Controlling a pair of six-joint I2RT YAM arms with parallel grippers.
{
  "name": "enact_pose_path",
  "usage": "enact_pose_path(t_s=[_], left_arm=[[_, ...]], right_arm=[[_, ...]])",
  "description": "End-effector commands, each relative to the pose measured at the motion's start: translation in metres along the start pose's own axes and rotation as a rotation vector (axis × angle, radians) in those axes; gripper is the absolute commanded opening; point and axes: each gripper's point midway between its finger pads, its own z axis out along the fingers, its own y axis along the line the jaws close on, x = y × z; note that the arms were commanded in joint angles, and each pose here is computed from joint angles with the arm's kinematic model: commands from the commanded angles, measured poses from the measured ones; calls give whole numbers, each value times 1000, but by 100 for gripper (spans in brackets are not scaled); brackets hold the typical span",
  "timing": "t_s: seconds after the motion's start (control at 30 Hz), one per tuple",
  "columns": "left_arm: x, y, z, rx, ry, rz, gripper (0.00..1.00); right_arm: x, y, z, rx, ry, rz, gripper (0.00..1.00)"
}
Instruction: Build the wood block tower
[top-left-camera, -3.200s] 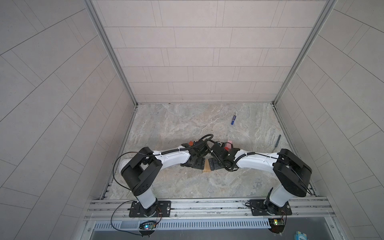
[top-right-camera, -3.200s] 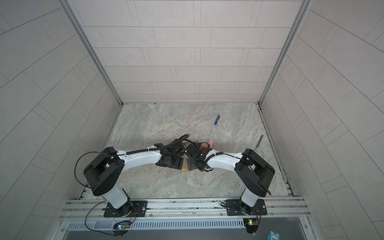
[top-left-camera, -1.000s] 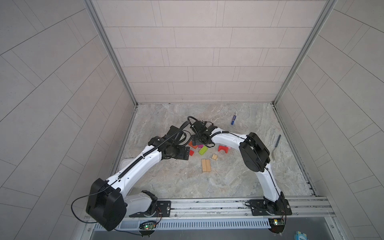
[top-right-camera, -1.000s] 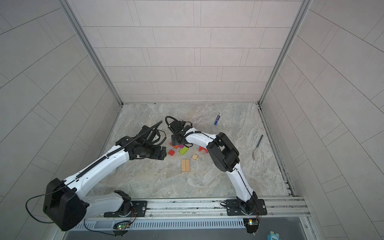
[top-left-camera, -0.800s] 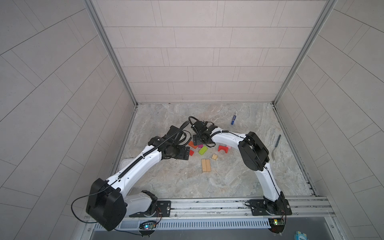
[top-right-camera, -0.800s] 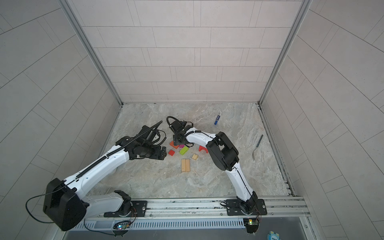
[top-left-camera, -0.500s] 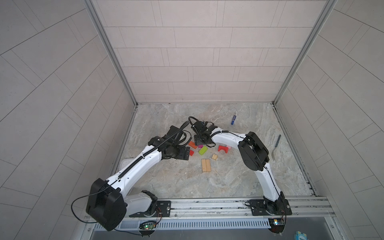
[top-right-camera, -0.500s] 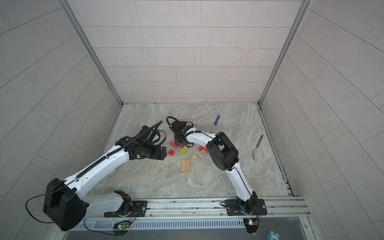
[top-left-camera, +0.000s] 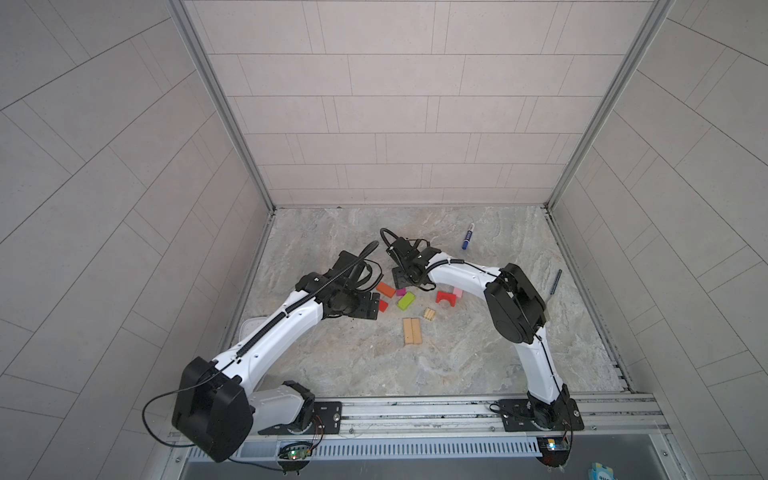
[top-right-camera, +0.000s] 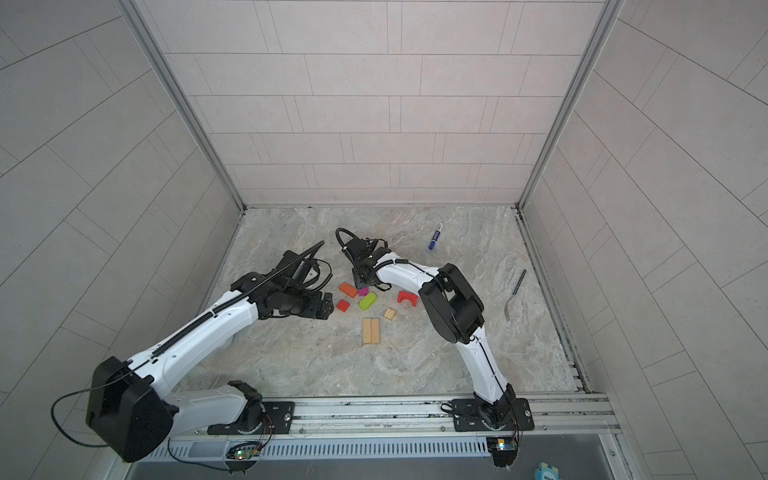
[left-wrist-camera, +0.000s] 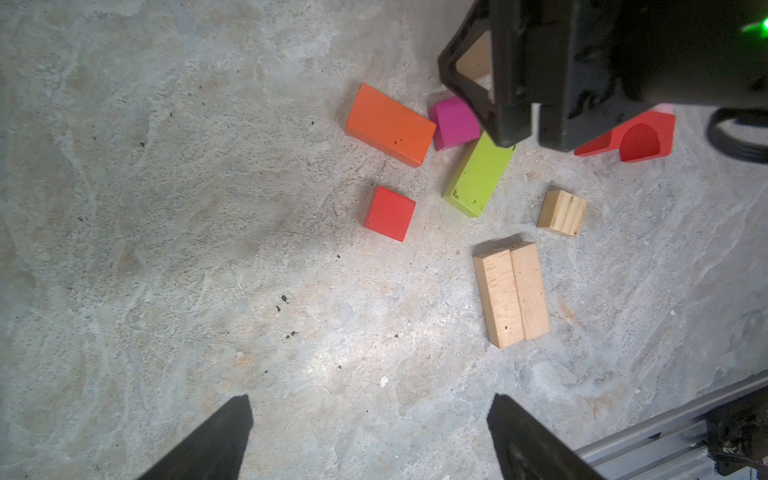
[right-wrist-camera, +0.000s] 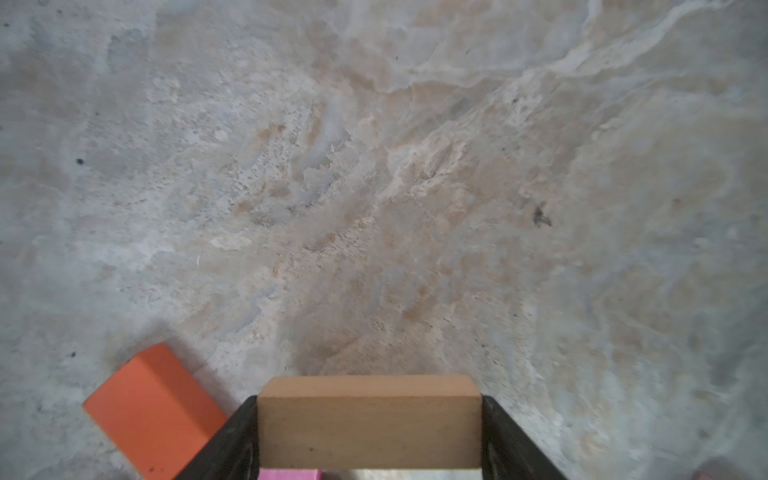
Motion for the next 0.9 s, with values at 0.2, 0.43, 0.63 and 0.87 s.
enact_pose_path(t_s=[0.2, 0.43, 0.63, 0.87], left_arm=[[2, 2, 2, 5, 5, 0, 96], [2, 1, 4, 12, 11, -2, 96], [2, -1, 5, 19, 16, -3, 96], [2, -2, 6, 24, 20, -5, 95]], right_arm=[[12, -28, -76, -22, -30, -116, 62], [65, -55, -107, -51, 12, -145, 62], [114, -75, -124, -82, 36, -158, 62], [161, -86, -119, -109, 71, -126, 62]])
